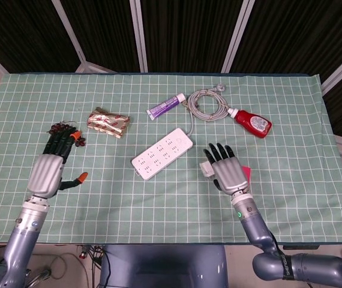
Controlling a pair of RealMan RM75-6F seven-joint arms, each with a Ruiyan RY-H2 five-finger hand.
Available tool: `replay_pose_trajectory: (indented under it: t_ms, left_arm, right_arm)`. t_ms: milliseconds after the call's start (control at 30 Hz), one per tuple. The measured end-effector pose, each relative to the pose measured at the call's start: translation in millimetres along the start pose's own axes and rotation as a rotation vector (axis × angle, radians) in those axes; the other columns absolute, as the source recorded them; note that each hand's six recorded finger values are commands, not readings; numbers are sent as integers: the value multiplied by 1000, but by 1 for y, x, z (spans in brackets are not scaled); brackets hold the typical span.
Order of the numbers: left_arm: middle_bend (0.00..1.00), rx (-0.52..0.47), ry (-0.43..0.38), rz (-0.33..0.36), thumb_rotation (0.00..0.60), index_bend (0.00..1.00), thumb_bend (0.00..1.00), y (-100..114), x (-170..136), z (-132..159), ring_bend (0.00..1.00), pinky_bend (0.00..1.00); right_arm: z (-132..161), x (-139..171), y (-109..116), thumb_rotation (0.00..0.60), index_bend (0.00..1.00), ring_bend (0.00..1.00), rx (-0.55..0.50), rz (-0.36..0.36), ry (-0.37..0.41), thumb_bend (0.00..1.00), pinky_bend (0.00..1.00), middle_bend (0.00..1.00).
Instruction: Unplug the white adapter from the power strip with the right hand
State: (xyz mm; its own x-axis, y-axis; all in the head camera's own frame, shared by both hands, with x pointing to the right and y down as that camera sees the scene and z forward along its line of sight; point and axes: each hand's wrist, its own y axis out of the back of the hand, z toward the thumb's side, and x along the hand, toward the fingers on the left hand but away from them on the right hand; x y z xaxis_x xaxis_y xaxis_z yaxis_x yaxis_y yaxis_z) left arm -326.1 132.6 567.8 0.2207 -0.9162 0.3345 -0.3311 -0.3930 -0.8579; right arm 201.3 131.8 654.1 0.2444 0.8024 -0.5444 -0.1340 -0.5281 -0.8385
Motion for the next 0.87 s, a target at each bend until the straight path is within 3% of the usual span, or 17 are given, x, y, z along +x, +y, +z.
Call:
replay_pose_trajectory:
  t_ms: [233, 467, 867]
  left_arm:
    - [0, 5, 95, 27, 600, 69, 181, 9, -43, -46, 0, 60]
    - [0, 58, 178, 33, 600, 36, 36, 13, -82, -88, 0, 42]
    - [0, 110, 279, 61, 600, 0, 24, 25, -138, -143, 0, 0]
  right_arm:
    - [-15, 28, -2, 600, 0, 0, -19, -38, -31, 261, 0, 0]
    - [-45, 70, -2, 600, 0, 0, -45, -100, -49, 219, 0, 0]
    - [-146, 167, -6, 600, 0, 0, -198, -209, -204, 188, 0, 0]
